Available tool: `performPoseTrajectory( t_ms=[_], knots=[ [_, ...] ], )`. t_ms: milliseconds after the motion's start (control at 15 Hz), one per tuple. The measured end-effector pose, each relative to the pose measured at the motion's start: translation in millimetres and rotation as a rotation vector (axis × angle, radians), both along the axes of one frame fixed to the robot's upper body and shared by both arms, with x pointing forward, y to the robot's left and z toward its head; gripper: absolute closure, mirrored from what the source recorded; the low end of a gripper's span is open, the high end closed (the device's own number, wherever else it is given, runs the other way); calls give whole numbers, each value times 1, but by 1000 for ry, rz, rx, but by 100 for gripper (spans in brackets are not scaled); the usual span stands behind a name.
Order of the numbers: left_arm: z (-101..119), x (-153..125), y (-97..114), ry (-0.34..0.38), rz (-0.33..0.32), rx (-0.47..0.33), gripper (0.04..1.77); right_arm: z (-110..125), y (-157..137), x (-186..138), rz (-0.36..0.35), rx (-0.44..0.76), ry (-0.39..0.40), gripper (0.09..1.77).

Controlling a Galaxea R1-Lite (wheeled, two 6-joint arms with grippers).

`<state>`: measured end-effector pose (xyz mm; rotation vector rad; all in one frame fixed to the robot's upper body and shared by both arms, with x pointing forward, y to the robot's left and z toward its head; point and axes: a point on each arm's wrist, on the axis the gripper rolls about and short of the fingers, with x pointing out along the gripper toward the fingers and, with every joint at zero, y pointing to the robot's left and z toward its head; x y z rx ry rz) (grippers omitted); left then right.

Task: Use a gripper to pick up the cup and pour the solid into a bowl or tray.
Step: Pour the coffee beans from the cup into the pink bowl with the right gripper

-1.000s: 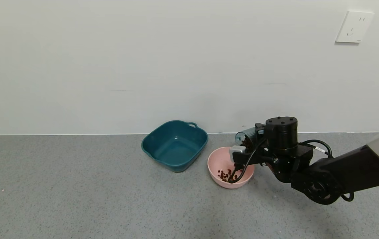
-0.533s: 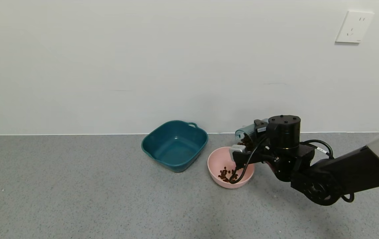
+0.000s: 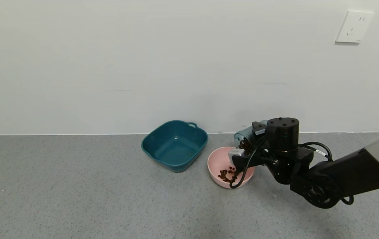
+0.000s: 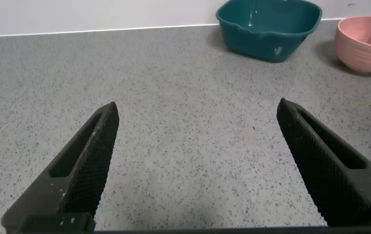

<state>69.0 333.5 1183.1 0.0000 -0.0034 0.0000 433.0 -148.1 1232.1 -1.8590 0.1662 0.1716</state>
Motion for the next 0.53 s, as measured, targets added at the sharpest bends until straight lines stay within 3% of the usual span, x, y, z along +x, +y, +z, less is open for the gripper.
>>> performPoseTrajectory(
  t_ms=[533],
  knots=[
    [0,0,0,0,0,0,6,2,1,0,8,-3,-25,52]
  ],
)
